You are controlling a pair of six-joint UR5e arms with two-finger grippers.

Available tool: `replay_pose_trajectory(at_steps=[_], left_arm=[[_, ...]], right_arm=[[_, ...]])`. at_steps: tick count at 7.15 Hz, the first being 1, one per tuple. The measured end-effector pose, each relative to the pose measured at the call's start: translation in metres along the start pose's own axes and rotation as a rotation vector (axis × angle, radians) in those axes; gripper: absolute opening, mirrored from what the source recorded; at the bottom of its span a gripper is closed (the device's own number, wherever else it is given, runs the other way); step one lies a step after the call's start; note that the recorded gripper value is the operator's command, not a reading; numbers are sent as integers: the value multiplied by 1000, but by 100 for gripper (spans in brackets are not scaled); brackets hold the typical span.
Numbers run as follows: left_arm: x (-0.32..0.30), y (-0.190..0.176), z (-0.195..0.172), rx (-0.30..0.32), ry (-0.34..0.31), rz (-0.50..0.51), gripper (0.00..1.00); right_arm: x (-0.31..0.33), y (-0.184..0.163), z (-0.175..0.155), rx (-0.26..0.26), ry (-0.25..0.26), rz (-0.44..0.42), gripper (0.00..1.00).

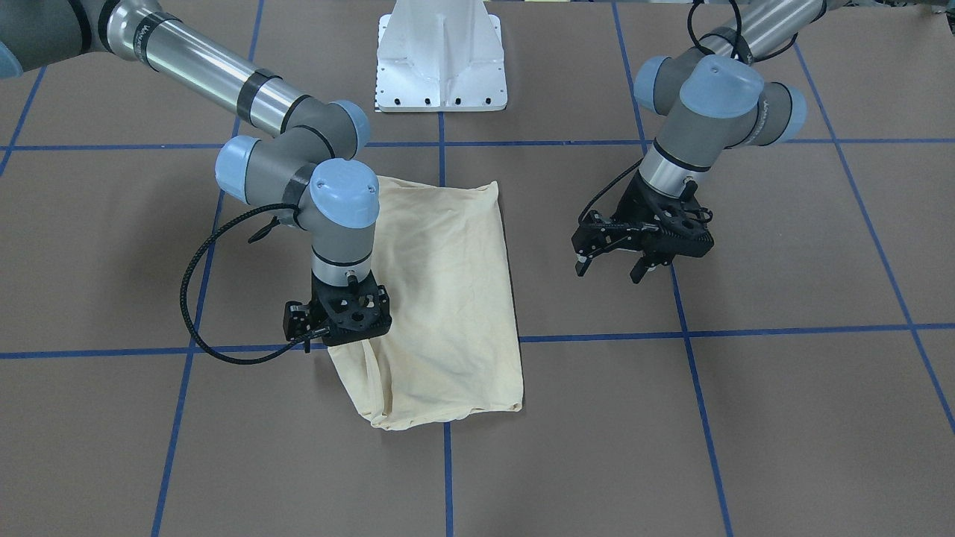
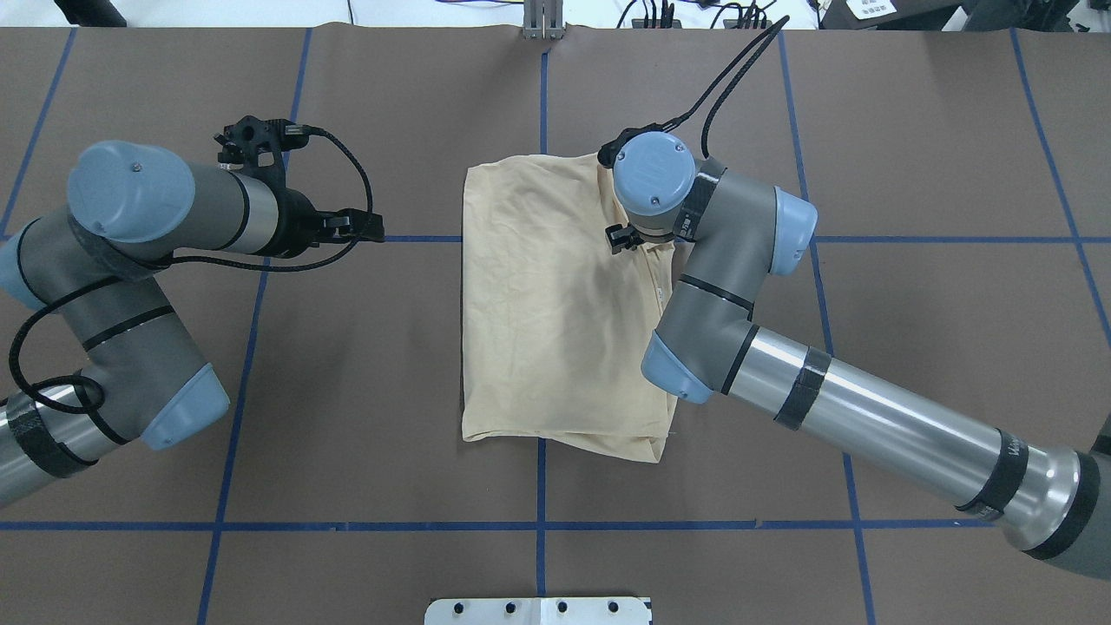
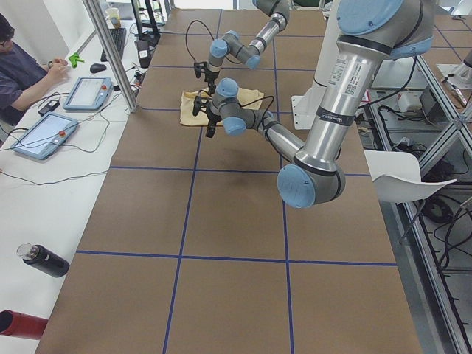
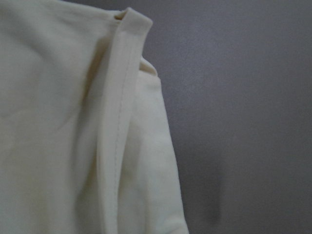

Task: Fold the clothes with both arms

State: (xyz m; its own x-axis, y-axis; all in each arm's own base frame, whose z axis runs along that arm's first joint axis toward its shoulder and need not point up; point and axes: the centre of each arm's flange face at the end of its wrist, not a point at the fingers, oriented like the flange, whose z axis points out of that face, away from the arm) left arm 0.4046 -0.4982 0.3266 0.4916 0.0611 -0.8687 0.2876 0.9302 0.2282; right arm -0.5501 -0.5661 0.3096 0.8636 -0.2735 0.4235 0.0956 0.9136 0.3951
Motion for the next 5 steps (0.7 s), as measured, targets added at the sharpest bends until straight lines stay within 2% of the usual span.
replay_pose_trajectory(at_steps=[3, 5], left_arm=[[0, -1, 2, 5, 10, 0, 99], [1, -1, 2, 5, 13, -1, 99]], right_arm=[[42, -22, -3, -20, -14, -13, 100], [51, -27, -10, -30, -49, -15, 100]])
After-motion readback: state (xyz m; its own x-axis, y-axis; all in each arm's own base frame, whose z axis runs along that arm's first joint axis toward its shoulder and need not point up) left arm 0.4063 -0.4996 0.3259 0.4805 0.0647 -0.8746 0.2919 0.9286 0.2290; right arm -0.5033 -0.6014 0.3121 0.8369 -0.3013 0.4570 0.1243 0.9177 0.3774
